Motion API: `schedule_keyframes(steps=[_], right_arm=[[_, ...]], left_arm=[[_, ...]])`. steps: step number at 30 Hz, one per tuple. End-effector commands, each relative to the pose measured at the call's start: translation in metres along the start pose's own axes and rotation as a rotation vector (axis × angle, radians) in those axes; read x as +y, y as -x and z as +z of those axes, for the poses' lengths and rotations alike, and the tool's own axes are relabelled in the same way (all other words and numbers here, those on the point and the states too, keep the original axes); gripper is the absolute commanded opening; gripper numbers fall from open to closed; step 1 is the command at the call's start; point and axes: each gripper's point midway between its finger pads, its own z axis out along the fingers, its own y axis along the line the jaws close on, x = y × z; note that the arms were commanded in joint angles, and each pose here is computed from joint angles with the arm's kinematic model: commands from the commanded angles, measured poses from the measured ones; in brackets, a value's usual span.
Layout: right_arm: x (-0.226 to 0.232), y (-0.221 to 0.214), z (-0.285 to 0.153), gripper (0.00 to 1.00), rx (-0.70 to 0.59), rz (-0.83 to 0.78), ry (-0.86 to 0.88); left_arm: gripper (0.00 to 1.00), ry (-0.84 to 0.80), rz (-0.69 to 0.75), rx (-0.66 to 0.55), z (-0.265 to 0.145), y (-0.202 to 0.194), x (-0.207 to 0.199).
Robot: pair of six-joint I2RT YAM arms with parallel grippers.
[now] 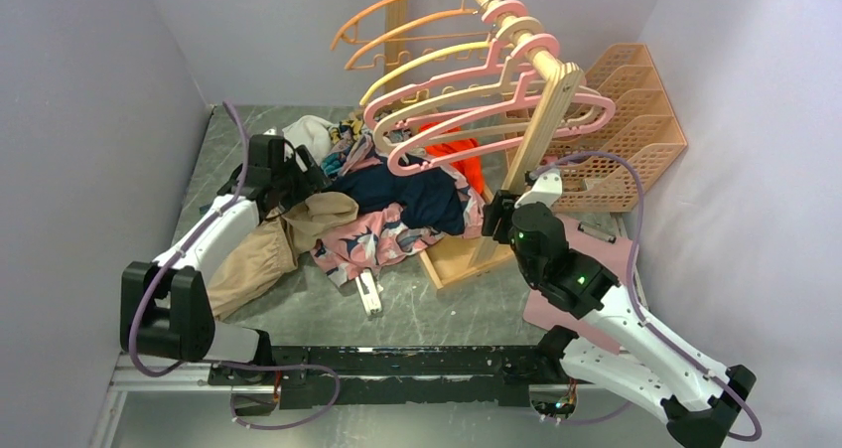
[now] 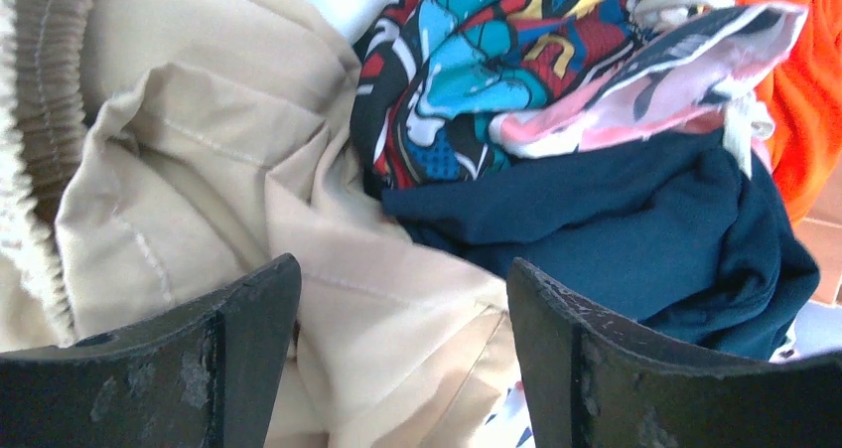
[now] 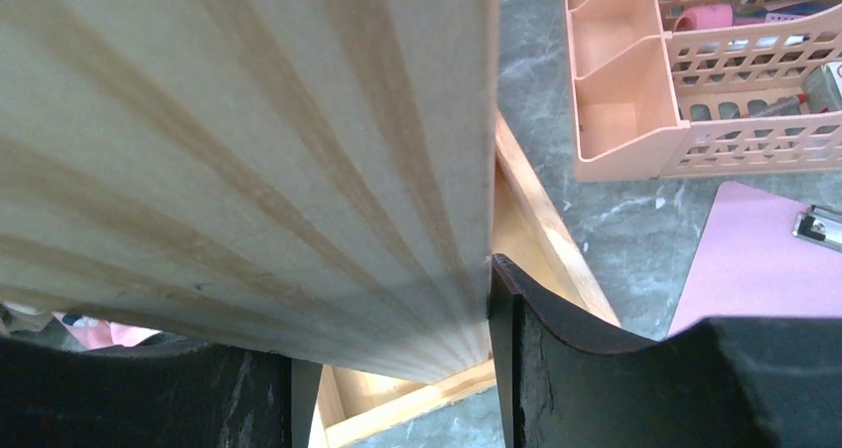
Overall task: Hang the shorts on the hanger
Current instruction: Adjust the shorts at the center of the board.
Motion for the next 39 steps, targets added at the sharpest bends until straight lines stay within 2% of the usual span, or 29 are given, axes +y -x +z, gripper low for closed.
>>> schedule_keyframes(steps=[1, 9, 13, 18, 23, 24, 28, 33, 36, 39], right_arm=[[0.027, -0.037, 0.025, 0.28, 0.097, -0.109, 0.100], [0.048, -0.034, 0.030, 0.13, 0.063, -0.172, 0.204], [0.052, -0.032, 0.030, 0.12, 0.068, -0.194, 0.219], [0.043, -0.044, 0.024, 0.13, 0.097, -0.183, 0.210], [0.036, -0.057, 0.019, 0.14, 0.134, -0.142, 0.194], [0.035, -0.060, 0.018, 0.14, 0.143, -0.126, 0.188], [0.029, -0.068, 0.015, 0.16, 0.164, -0.088, 0.166], [0.027, -0.067, 0.010, 0.19, 0.169, -0.069, 0.167], [0.027, -0.063, 0.007, 0.24, 0.170, -0.063, 0.166], [0.027, -0.060, 0.006, 0.35, 0.170, -0.058, 0.164]], left_arm=[[0.80, -0.003, 0.051, -0.015, -0.014, -0.004, 0.008], [0.78, -0.042, 0.045, -0.002, -0.014, -0.011, 0.006], [0.82, -0.089, 0.026, -0.012, -0.017, -0.004, -0.008], [0.88, -0.194, -0.001, -0.047, -0.020, 0.026, -0.047], [0.93, -0.223, 0.055, -0.071, -0.007, 0.041, -0.084], [0.98, -0.217, 0.069, -0.073, -0.001, 0.043, -0.090], [0.98, -0.212, 0.106, -0.045, 0.026, 0.045, -0.114], [1.00, -0.170, 0.168, 0.046, 0.072, 0.022, -0.125], [0.99, -0.176, 0.230, 0.087, 0.088, 0.001, -0.139], [0.99, -0.133, 0.268, 0.085, 0.101, -0.011, -0.142]])
